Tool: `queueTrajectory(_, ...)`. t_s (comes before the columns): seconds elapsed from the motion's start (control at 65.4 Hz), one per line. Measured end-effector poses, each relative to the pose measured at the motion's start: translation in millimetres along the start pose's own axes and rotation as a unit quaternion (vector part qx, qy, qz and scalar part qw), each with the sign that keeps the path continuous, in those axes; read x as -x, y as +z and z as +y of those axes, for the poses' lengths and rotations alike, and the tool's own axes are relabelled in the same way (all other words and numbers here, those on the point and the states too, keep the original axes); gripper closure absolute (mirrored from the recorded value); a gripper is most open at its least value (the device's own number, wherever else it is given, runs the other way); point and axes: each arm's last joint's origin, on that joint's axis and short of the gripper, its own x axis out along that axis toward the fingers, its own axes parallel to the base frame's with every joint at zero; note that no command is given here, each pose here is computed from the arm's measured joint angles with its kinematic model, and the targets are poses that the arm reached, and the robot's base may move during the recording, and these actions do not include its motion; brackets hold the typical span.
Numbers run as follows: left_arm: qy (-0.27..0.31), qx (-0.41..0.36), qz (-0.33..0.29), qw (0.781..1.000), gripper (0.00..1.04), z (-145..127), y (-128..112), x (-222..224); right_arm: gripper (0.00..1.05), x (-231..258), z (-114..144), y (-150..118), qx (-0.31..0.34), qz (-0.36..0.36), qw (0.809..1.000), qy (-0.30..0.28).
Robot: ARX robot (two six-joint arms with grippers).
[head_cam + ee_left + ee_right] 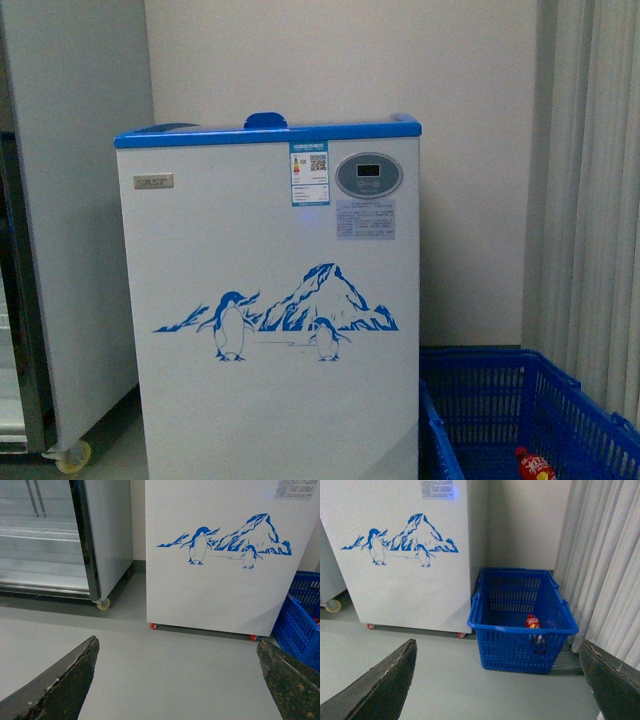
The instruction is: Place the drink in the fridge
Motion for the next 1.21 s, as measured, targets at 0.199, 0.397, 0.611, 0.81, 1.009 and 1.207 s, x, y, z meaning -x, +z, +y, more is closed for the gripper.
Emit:
queueTrajectory(0.199,0.000,0.000,0.000,1.000,0.08,0.0,0.0,0.0,0.07,0.0,0.0,0.0,0.000,0.000,1.000,0.000)
queueTrajectory(0.397,0.000,0.000,0.000,1.000,0.08,0.0,0.0,0.0,0.07,0.0,0.0,0.0,0.000,0.000,1.000,0.000)
queueTrajectory(0.611,0.000,0.000,0.000,1.000,0.08,0.0,0.0,0.0,0.07,0.0,0.0,0.0,0.000,0.000,1.000,0.000)
queueTrajectory(0.81,0.000,0.000,0.000,1.000,0.08,0.0,0.0,0.0,0.07,0.0,0.0,0.0,0.000,0.000,1.000,0.000)
queueTrajectory(1.009,0.000,0.000,0.000,1.000,0.08,0.0,0.0,0.0,0.07,0.0,0.0,0.0,0.000,0.000,1.000,0.000)
queueTrajectory(1.207,0.000,0.000,0.000,1.000,0.08,0.0,0.0,0.0,0.07,0.0,0.0,0.0,0.000,0.000,1.000,0.000)
